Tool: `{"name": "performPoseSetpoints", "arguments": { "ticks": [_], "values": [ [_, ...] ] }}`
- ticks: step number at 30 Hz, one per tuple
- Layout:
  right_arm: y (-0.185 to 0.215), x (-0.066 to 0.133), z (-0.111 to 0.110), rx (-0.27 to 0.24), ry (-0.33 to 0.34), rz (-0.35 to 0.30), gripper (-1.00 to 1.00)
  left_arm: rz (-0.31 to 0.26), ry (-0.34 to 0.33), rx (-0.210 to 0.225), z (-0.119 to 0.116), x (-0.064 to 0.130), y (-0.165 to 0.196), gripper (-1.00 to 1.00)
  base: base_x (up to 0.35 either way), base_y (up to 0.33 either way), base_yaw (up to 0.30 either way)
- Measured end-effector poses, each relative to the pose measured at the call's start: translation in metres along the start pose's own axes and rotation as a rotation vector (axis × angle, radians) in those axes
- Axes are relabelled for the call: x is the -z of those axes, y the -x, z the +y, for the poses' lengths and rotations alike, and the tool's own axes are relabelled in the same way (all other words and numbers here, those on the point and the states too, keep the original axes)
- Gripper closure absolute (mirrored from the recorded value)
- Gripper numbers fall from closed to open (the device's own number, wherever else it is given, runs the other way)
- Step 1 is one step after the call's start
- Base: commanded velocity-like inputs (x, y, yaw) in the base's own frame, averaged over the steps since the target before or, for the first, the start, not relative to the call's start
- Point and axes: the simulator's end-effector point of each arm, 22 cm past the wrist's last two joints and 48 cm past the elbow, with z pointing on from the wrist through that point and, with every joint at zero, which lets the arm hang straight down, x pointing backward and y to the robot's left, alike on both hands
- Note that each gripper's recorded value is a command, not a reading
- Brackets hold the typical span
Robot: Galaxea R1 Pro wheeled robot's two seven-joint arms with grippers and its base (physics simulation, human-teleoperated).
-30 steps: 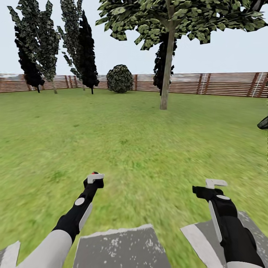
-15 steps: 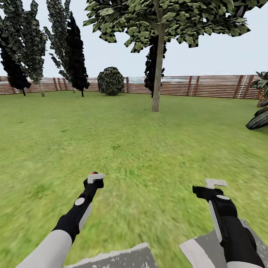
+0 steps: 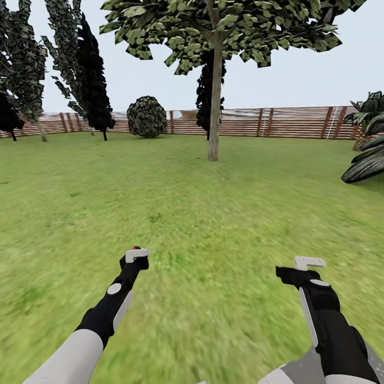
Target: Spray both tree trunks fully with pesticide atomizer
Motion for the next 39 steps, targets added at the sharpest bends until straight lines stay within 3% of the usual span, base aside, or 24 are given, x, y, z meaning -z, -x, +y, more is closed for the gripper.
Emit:
{"name": "performPoseSetpoints", "arguments": {
  "ticks": [39],
  "values": [
    [0.0002,0.0001,0.0006,0.001,0.001,-0.001,-1.00,0.001,-0.001,0.001,-0.0009,0.0001,-0.0005,1.00,0.336,0.000,-0.047]
  ]
}}
